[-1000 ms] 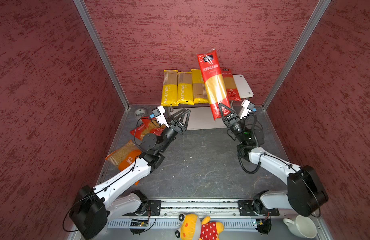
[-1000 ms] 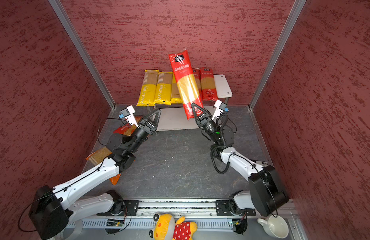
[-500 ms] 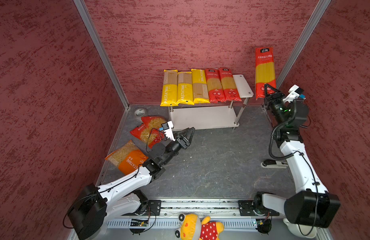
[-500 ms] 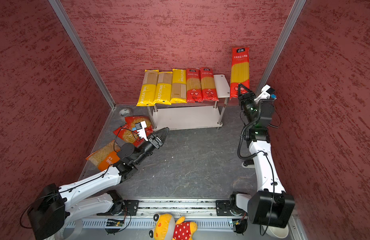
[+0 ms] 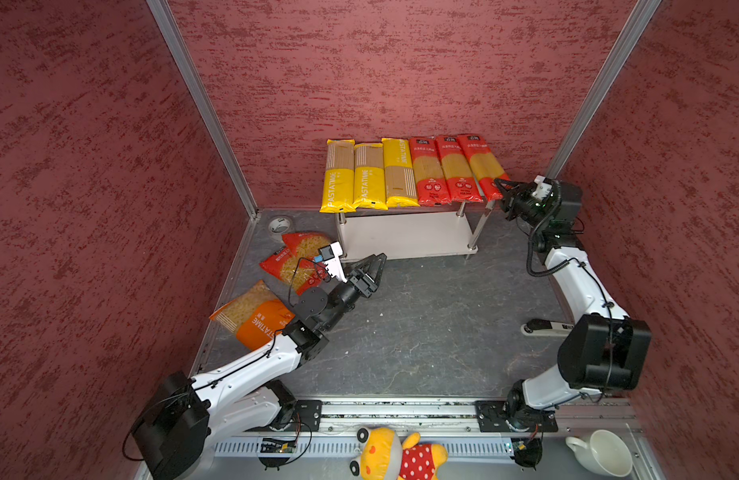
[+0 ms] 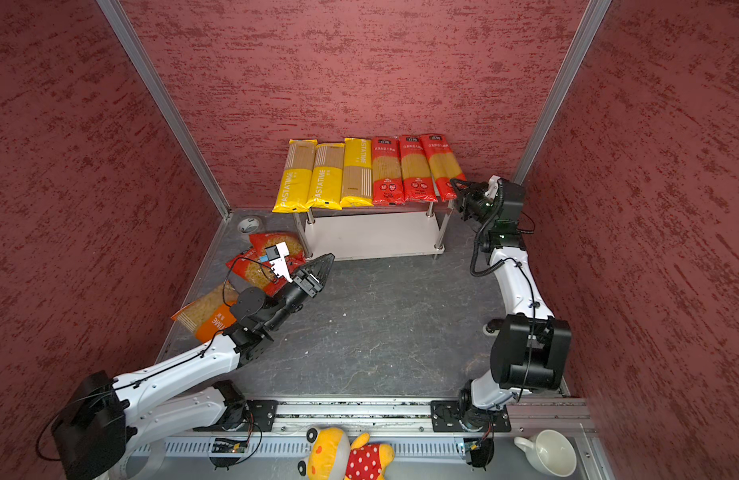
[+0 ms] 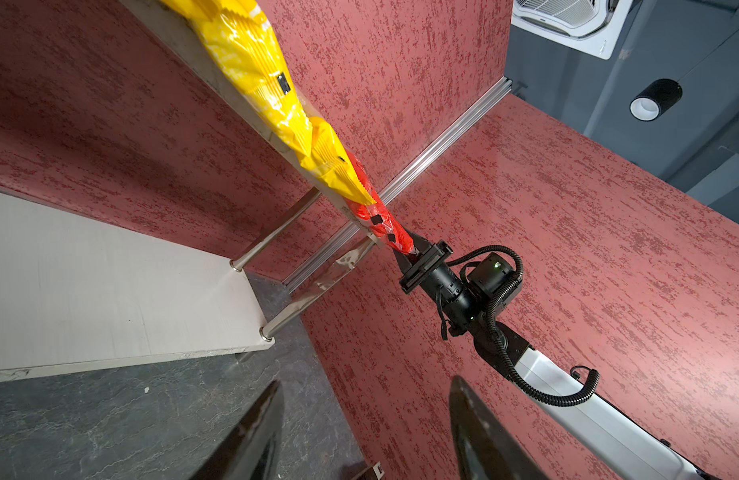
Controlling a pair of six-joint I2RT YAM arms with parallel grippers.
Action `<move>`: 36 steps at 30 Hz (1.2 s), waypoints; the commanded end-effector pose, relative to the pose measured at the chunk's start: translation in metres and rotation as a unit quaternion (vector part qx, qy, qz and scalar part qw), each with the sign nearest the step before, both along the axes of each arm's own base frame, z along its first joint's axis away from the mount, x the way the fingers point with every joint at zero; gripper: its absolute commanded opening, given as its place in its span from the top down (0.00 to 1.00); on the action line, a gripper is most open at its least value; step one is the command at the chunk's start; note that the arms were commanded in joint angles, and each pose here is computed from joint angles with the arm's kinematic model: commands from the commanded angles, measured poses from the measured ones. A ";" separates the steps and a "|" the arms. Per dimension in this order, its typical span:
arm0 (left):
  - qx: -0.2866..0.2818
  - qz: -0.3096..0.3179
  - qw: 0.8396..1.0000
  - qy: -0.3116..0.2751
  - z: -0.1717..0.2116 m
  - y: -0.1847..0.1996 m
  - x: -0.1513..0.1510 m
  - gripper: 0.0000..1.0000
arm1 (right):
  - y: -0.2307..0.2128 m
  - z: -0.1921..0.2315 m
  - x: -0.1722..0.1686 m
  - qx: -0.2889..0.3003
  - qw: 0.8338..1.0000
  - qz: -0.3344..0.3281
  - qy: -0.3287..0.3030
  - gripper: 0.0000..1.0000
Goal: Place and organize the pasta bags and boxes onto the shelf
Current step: 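Set the pack beside the red packs and open the right gripper, then draw the right gripper back from the shelf and lower it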
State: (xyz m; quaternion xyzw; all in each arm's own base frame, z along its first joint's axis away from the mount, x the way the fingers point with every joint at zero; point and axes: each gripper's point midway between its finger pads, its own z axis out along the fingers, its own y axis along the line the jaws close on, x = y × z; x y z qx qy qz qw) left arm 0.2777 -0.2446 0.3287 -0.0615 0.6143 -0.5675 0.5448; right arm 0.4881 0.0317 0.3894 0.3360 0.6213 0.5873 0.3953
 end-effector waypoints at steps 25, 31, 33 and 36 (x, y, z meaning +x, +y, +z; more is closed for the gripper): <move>0.009 0.006 1.000 -0.002 -0.012 -0.003 0.006 0.37 | 0.035 0.029 -0.039 -0.013 0.998 0.032 -0.056 0.52; 0.011 0.002 1.000 0.000 -0.015 -0.004 0.005 0.37 | 0.037 0.009 -0.056 -0.014 0.998 0.033 -0.044 0.47; 0.012 0.001 1.000 0.002 -0.016 -0.003 0.005 0.37 | 0.037 0.004 -0.061 -0.010 0.999 0.034 -0.039 0.46; 0.014 0.002 1.000 0.005 -0.019 -0.001 0.003 0.37 | 0.037 0.001 -0.067 -0.010 0.999 0.033 -0.039 0.46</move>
